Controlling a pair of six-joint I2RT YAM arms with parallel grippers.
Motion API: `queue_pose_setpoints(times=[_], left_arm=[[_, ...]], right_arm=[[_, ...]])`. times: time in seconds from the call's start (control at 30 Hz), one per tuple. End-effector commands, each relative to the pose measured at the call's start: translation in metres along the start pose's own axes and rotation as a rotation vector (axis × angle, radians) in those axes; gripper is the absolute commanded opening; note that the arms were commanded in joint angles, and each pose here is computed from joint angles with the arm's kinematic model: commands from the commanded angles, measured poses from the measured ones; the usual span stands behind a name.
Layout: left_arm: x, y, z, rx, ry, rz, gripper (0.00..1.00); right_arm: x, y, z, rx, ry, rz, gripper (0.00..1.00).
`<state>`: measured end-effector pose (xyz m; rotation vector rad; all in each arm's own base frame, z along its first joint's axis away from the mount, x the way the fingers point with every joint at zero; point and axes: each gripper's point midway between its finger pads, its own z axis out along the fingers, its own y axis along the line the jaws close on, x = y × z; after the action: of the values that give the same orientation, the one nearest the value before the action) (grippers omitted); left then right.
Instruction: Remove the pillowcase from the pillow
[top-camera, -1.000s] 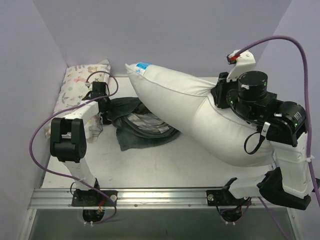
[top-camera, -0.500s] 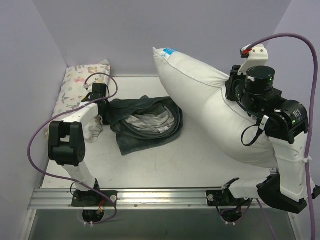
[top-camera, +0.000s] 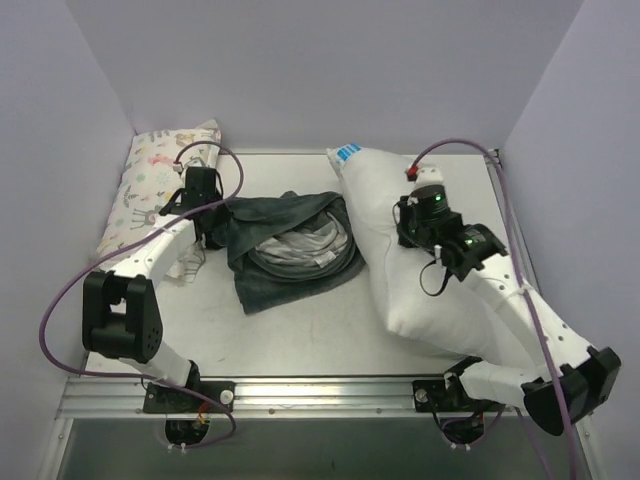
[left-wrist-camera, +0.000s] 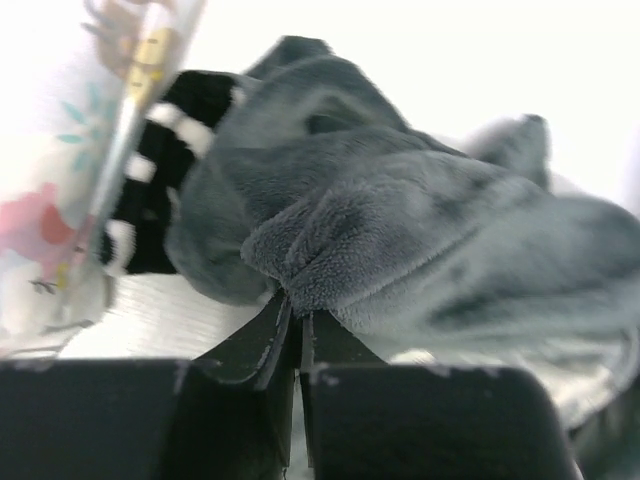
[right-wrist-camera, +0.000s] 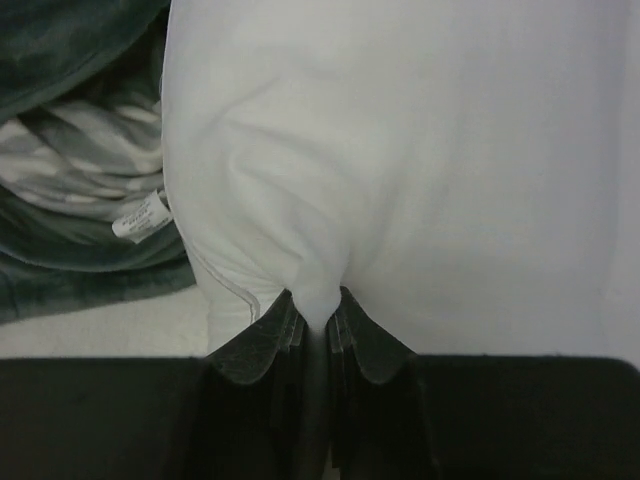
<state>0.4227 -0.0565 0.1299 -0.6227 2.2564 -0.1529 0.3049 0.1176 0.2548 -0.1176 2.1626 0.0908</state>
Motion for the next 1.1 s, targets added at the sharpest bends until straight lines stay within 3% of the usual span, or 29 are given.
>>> queue_pose_setpoints(times=[0.0,0.03,0.17,0.27,0.3,0.33,0.4,0.43,0.5,0.63,0.9,1.07], left_arm=[[-0.007,-0.039,-0.036,0.143,-0.029,0.056,0.11],[-0.006,-0.044,-0.042,0.162,-0.031,0.068,0.13],[-0.003,-0.059,-0.073,0.234,-0.046,0.109,0.27],[-0.002,-0.066,-0.096,0.279,-0.060,0.128,0.45],[0.000,-0.068,-0.102,0.290,-0.061,0.145,0.57],[0.000,-0.069,-0.108,0.300,-0.066,0.149,0.61],[-0.002,-0.076,-0.127,0.361,-0.080,0.165,0.69],[-0.002,-0.077,-0.134,0.374,-0.080,0.181,0.73],[0.000,-0.084,-0.151,0.430,-0.086,0.198,0.75],[0.006,-0.098,-0.181,0.515,-0.112,0.247,0.76],[0.036,-0.108,-0.220,0.621,-0.125,0.342,0.77],[0.051,-0.099,-0.231,0.647,-0.126,0.383,0.77]], right_arm=[[-0.031,0.060,0.038,-0.221,-0.156,0.144,0.00],[-0.012,0.068,0.056,-0.229,-0.103,0.145,0.00],[-0.015,0.097,0.071,-0.330,-0.065,0.174,0.00],[-0.040,0.113,0.075,-0.369,-0.059,0.165,0.01],[-0.037,0.120,0.081,-0.387,-0.024,0.151,0.05],[-0.036,0.123,0.080,-0.393,-0.004,0.145,0.10],[-0.041,0.129,0.074,-0.411,0.001,0.142,0.27],[-0.039,0.129,0.069,-0.416,0.003,0.145,0.48],[-0.039,0.127,0.056,-0.428,-0.003,0.167,0.69],[-0.040,0.115,0.031,-0.419,-0.020,0.157,0.96],[-0.024,0.068,-0.029,-0.368,-0.102,0.174,1.00],[0.012,0.038,-0.046,-0.296,-0.123,0.189,1.00]])
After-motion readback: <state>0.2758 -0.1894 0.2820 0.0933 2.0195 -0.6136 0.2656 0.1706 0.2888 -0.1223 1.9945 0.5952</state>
